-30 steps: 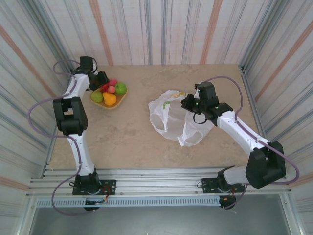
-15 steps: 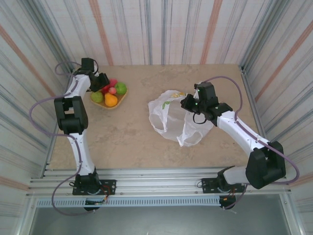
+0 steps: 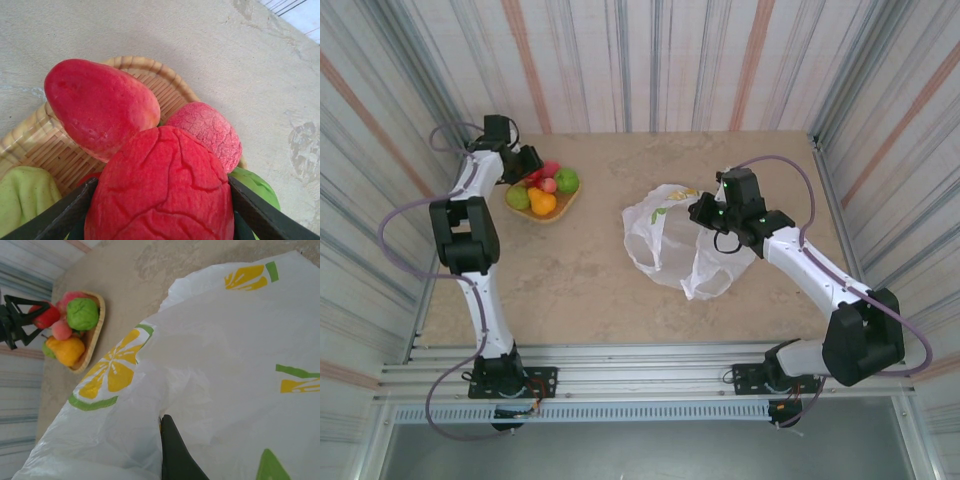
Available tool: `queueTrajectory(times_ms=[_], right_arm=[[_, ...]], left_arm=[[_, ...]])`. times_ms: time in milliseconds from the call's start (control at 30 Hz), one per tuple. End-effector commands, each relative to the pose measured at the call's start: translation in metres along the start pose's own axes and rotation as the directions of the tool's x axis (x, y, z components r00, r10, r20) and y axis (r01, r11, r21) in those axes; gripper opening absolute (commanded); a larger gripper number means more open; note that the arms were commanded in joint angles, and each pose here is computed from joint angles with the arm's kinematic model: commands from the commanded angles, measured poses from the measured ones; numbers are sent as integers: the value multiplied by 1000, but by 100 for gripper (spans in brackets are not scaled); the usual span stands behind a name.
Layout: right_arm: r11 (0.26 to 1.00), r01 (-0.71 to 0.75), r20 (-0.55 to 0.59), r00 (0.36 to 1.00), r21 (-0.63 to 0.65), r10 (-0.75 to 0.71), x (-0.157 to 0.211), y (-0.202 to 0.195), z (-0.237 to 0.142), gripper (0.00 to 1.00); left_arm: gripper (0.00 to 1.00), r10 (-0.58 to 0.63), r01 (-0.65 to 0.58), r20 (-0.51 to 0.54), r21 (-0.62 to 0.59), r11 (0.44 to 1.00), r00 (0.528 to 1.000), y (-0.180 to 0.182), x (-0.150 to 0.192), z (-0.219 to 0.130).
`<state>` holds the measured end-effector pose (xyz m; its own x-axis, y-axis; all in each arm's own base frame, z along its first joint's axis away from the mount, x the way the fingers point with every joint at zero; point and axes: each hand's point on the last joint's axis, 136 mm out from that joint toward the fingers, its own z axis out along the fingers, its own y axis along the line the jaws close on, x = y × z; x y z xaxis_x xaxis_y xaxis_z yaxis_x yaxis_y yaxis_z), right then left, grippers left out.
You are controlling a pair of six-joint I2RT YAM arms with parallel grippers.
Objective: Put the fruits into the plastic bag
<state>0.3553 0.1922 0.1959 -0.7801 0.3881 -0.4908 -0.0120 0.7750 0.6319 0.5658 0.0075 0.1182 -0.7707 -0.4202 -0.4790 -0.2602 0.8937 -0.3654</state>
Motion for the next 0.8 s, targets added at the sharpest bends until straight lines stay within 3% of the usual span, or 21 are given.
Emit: queueTrajectory(times_ms=[0,267,400,567,667,767], right_arm=[[1000,5,-1,1000,-13,-5,-1,6,2,0],[1000,10,0,1000,-14,-10,0,9,1,0],[1000,3,-2,1000,-9,-3,2,8,2,0],[1000,-5,-11,1000,-2,5,1,8,6,0],[1000,-20,-23,1000,-2,20,0,9,9,0],[999,-45,-29,999,-17,45,0,12,12,0]], left_arm=[[65,12,-13,84,16,1000,996,-10,-24,-41],[64,5,-14,194,46,999,981,-25,-40,-100],[62,-53,17,201,176,984,978,-47,-19,-136],[60,-71,-5,170,407,913,983,-98,42,-182],[60,48,-114,142,503,857,989,-145,92,-206],[60,192,-227,122,608,761,974,-197,152,-229]])
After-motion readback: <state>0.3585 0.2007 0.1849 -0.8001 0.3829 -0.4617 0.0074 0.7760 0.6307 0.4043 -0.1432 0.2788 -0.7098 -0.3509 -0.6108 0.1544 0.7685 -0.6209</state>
